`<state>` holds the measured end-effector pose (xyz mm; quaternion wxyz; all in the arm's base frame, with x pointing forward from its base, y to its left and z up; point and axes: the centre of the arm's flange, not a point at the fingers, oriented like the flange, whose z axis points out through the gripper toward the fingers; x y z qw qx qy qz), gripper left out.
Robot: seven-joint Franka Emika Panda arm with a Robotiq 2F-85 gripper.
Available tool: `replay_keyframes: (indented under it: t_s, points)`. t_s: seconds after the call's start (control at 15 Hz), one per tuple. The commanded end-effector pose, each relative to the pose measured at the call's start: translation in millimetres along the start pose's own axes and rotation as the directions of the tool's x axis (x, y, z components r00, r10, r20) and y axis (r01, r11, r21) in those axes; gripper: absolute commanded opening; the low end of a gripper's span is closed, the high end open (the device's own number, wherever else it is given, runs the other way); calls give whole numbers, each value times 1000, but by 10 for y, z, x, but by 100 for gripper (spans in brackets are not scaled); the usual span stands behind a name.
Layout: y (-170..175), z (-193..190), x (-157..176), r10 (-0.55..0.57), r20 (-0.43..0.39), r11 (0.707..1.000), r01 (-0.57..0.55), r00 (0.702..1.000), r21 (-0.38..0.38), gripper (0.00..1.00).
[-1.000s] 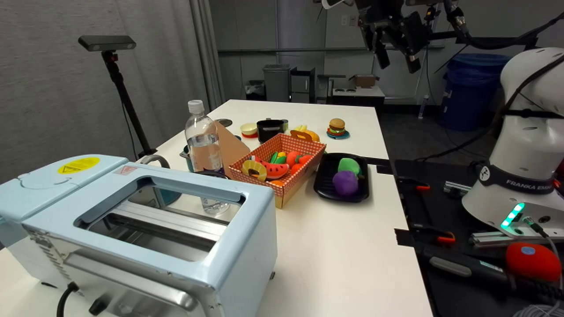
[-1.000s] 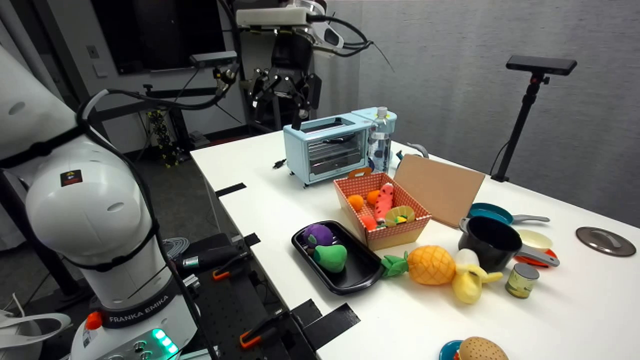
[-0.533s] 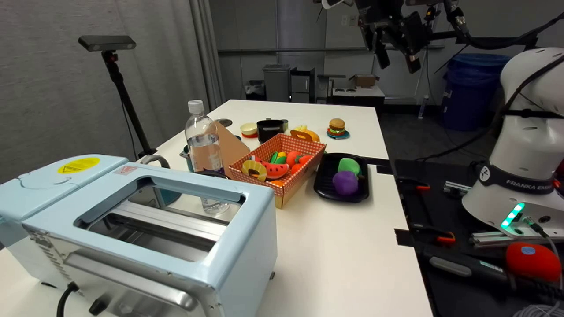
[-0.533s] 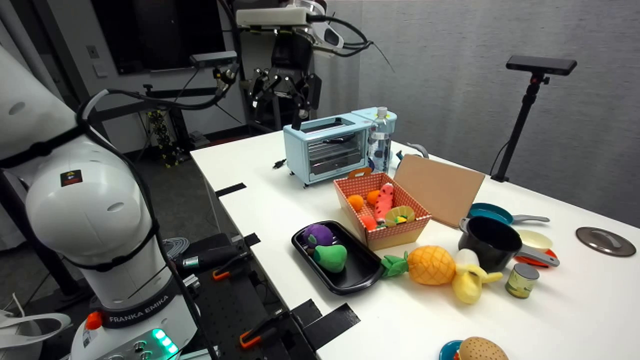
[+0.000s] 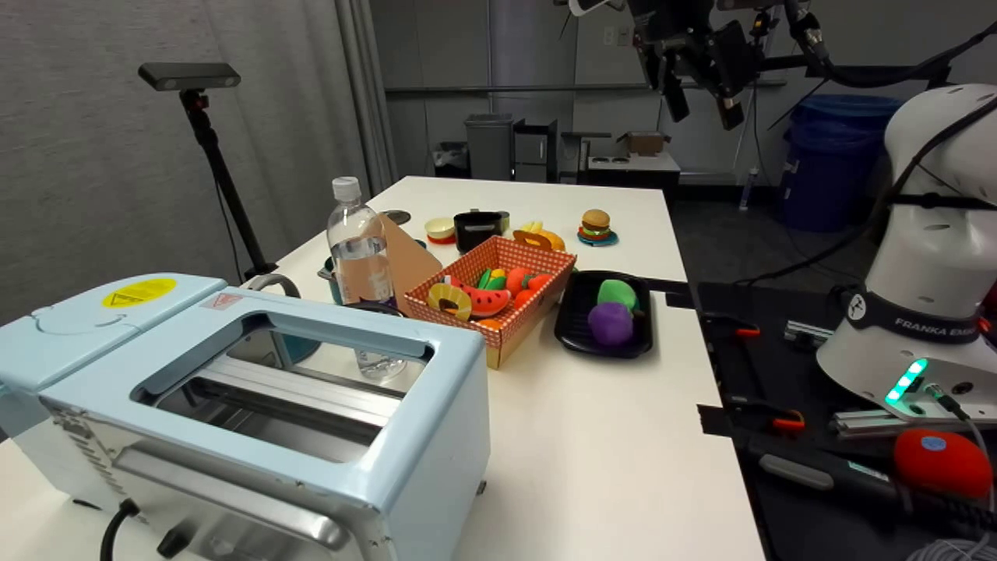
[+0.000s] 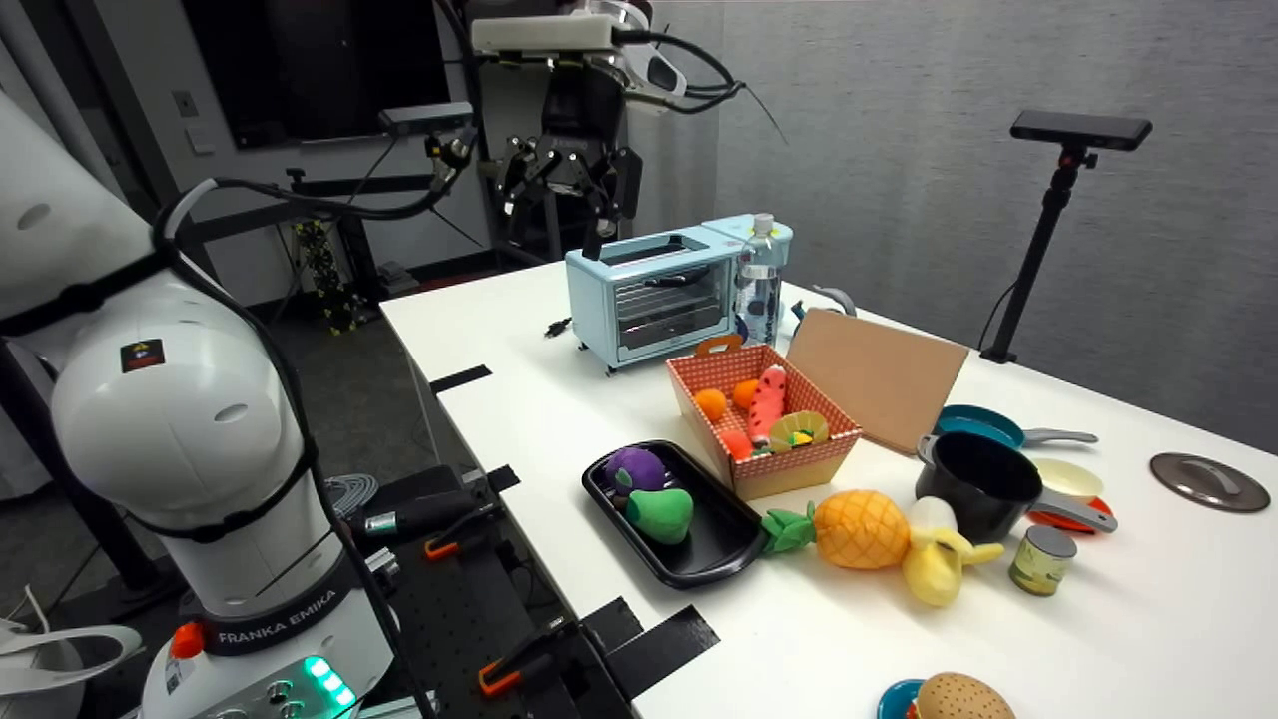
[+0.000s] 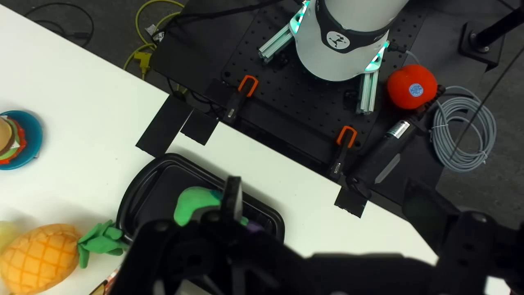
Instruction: Take the big orange plush toy out of the box and put it on the tray
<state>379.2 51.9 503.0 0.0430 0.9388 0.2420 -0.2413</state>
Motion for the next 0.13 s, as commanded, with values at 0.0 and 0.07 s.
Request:
replay_keyframes:
  t_s: [0.0,0.07]
  points:
    - [0,0,0,0,0,1000,0,1000,0,100]
    - [0,0,0,0,0,1000,0,1000,0,100]
